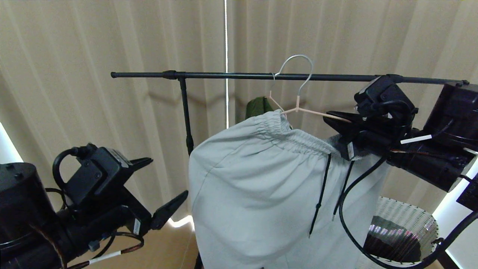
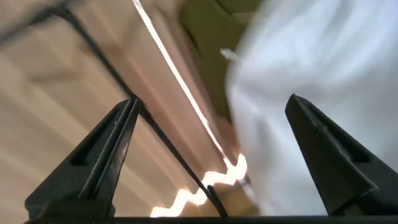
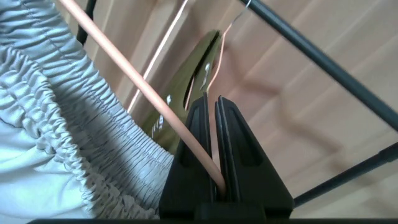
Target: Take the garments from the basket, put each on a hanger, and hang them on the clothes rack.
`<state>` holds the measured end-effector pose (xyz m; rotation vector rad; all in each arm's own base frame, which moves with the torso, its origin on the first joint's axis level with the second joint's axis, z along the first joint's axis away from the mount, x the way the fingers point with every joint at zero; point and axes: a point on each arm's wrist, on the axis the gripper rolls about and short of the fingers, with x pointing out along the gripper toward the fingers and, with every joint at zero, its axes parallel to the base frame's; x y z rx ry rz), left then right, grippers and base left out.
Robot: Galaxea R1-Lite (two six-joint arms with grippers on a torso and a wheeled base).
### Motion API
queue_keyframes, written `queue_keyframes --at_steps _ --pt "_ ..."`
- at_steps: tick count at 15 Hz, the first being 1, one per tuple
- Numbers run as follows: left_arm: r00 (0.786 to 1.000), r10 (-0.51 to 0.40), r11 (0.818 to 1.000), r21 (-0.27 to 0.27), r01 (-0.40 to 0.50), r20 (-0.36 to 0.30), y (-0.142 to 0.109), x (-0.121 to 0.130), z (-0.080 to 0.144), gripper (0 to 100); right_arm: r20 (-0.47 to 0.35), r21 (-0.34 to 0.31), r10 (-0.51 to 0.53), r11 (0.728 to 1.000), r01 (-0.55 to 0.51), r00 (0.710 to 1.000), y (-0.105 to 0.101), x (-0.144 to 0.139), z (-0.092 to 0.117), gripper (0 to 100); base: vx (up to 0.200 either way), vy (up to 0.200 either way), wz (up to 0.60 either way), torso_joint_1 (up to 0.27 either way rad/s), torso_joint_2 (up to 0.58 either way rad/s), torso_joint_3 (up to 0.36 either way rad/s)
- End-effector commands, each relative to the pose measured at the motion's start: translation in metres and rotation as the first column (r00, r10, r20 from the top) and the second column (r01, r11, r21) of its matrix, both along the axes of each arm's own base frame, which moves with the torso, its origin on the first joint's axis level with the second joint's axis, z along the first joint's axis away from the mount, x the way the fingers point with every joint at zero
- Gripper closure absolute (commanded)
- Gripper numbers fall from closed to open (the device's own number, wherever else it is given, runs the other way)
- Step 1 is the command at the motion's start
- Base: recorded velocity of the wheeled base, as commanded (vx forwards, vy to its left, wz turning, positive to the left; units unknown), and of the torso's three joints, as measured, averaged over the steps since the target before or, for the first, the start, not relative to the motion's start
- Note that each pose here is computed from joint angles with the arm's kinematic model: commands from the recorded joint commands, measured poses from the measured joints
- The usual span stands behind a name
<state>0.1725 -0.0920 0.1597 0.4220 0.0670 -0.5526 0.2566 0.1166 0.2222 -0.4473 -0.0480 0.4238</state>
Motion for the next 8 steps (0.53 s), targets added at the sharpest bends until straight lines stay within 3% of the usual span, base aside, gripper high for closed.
queue_keyframes --at_steps 1,5,8 --pt "0.999 -0.011 1.0 0.023 0.013 -0.05 -0.001 0.0 -0.013 0 0.018 0.026 0.007 1.0 -0.007 1.0 -0.001 -0.005 0.007 100 0.0 0.0 0.0 0.0 0.0 0.0" --pt "0.996 -0.018 0.999 0.032 0.021 -0.088 -0.005 0.008 -0.019 0 0.02 0.084 0.057 0.995 -0.059 0.998 0.008 -0.017 0.015 100 0.0 0.0 0.0 0.0 0.0 0.0" --pt "0.996 -0.012 0.999 0.032 0.014 -0.088 -0.007 0.013 -0.019 0 0.027 0.09 0.08 0.992 -0.082 0.996 0.012 -0.022 0.017 100 0.0 0.0 0.0 0.0 0.0 0.0"
